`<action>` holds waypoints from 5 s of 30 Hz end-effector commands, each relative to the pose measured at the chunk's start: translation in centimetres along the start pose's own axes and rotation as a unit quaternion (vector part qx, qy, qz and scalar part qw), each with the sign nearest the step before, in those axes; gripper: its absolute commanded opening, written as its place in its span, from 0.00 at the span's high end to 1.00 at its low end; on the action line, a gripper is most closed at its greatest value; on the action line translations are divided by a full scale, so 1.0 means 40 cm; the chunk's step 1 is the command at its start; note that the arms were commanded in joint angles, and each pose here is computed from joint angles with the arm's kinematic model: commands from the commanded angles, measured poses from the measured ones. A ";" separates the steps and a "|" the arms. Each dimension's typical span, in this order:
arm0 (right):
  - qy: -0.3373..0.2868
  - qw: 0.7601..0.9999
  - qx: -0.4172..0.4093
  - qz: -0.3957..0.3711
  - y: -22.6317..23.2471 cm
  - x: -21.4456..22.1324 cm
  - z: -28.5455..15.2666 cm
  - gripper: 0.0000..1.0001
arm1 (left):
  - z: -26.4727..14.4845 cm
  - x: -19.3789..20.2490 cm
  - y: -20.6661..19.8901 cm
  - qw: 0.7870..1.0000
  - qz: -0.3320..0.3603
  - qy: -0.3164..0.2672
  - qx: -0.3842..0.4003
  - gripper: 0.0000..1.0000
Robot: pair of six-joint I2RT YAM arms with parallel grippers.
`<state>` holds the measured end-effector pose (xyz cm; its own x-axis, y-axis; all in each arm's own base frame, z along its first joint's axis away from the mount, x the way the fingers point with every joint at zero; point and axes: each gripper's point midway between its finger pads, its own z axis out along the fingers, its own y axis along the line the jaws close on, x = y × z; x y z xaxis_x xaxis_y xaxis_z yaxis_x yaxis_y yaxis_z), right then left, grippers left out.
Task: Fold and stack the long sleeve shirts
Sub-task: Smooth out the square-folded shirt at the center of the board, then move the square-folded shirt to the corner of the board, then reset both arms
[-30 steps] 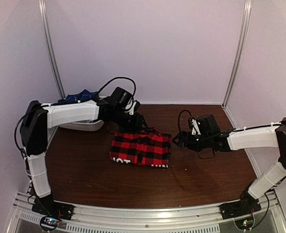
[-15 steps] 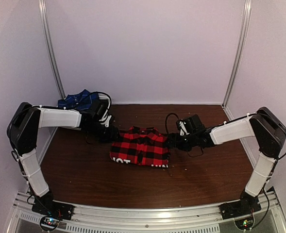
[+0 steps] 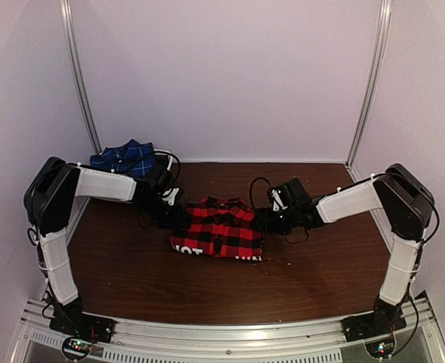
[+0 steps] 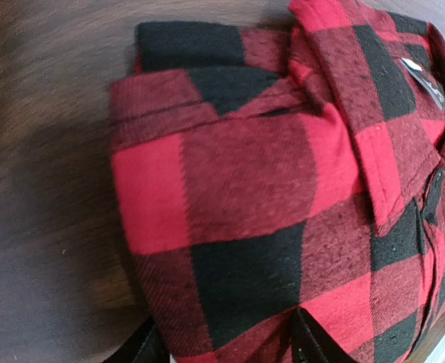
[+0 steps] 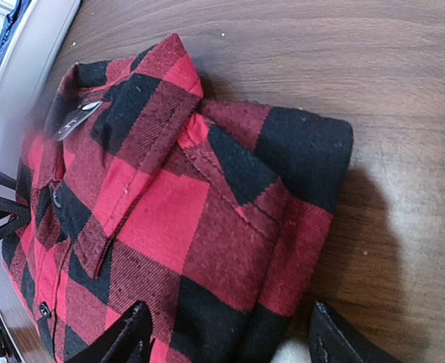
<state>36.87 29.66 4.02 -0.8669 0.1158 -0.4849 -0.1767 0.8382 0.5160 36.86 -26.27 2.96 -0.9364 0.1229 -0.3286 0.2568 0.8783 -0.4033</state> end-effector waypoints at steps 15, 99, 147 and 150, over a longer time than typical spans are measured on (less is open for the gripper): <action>-0.020 0.999 0.041 -0.024 -0.025 -0.081 -0.025 0.91 | -0.077 -0.010 -0.135 0.999 -0.009 0.004 0.043 0.72; -0.045 0.895 0.436 -0.081 -0.839 -0.649 -0.277 0.82 | -0.119 -0.041 -0.252 0.995 0.030 -0.032 0.086 0.69; -0.223 0.964 0.064 -0.129 0.139 -0.256 -0.429 0.00 | -0.354 -0.114 -0.222 0.962 0.067 -0.258 0.065 0.32; -0.224 0.965 0.040 -0.131 0.183 -0.225 -0.426 0.00 | -0.367 -0.106 -0.218 0.958 0.067 -0.270 0.069 0.32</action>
<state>36.62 23.87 22.38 -0.5453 0.0295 -0.8377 -0.2828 0.9343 0.2169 34.45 -28.16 18.01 -0.7237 -0.0131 -0.6900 0.3988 0.8081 -0.4336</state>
